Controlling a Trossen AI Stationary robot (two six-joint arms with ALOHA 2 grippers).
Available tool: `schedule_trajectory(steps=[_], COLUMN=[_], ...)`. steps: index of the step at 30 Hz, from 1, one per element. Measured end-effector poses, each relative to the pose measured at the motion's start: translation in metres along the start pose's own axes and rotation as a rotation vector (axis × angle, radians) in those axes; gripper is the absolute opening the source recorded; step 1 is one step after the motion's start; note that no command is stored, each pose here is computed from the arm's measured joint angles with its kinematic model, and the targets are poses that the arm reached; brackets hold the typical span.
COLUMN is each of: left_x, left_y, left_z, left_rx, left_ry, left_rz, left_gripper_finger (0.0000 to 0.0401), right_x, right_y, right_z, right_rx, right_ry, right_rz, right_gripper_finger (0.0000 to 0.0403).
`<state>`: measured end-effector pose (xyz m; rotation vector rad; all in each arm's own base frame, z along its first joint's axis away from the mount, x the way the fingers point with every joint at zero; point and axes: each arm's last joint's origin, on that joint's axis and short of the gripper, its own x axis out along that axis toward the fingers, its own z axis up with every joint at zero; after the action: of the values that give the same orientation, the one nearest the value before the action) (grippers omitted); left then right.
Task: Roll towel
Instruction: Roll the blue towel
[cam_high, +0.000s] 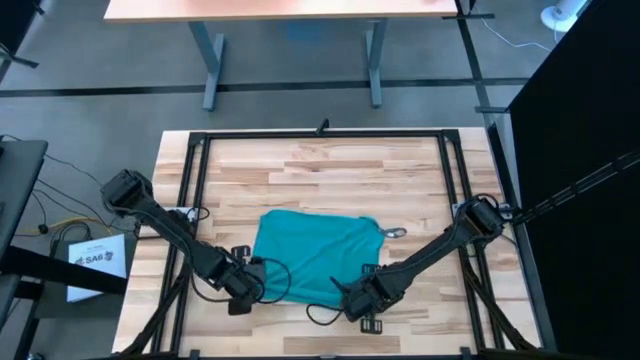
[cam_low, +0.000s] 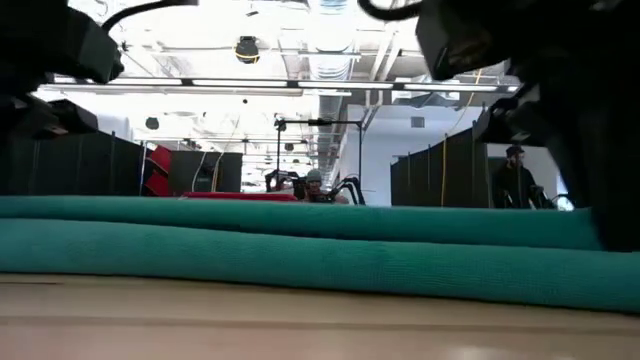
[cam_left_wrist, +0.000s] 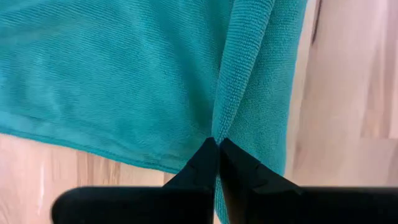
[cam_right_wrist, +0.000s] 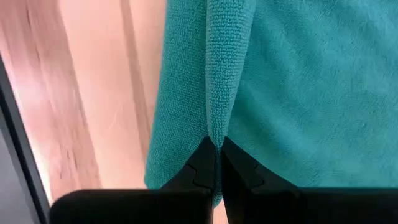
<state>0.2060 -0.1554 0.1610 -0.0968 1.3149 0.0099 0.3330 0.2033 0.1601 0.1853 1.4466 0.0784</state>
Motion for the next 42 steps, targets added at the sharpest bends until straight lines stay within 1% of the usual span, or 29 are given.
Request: schedule_trajectory(steps=[3,10,16,18,21,23,26,29,32,34,39,40,42], left_x=[0.005,0.007,-0.003,-0.009,-0.022,-0.031,-0.044,-0.056,-0.065,-0.066,-0.058,-0.056,-0.047], left_y=[0.006,0.014,0.018,0.019,0.022,0.022,0.021,0.015,0.003,-0.006,-0.025,-0.027,-0.026], left_z=[-0.003,-0.001,0.01,0.012,0.013,0.015,0.015,0.018,0.017,0.016,0.008,0.007,0.007], left_rx=[0.005,0.057,0.104,0.124,0.142,0.156,0.153,0.111,0.088,0.086,0.108,0.114,0.125], left_ry=[0.004,0.002,0.024,0.053,0.092,0.083,0.046,-0.03,-0.102,-0.129,-0.124,-0.117,-0.101], left_rz=[0.029,0.068,0.093,0.122,0.212,0.262,0.269,0.217,0.152,0.12,0.104,0.109,0.153], left_gripper_finger=[0.0,0.0012,0.0067,0.0085,0.0104,0.0111,0.0113,0.0112,0.0112,0.0112,0.0112,0.0112,0.0111], right_x=[-0.001,-0.001,-0.008,-0.015,-0.029,-0.041,-0.06,-0.069,-0.067,-0.062,-0.045,-0.042,-0.038], right_y=[-0.005,-0.016,-0.023,-0.023,-0.021,-0.019,-0.016,-0.005,0.019,0.031,0.05,0.053,0.055], right_z=[0.004,0.004,0.0,0.0,-0.001,-0.004,-0.007,-0.013,-0.023,-0.03,-0.044,-0.046,-0.046], right_rx=[-0.004,0.052,0.088,0.084,0.073,0.061,0.058,0.034,-0.03,-0.056,-0.078,-0.078,-0.063], right_ry=[-0.005,0.025,0.061,0.028,-0.044,-0.109,-0.193,-0.239,-0.291,-0.304,-0.298,-0.297,-0.3], right_rz=[0.0,-0.066,-0.111,-0.124,-0.157,-0.193,-0.217,-0.187,-0.132,-0.122,-0.141,-0.144,-0.143], right_gripper_finger=[0.0,0.0024,0.0083,0.0098,0.0113,0.0118,0.0122,0.0123,0.0123,0.0123,0.0123,0.0123,0.0123])
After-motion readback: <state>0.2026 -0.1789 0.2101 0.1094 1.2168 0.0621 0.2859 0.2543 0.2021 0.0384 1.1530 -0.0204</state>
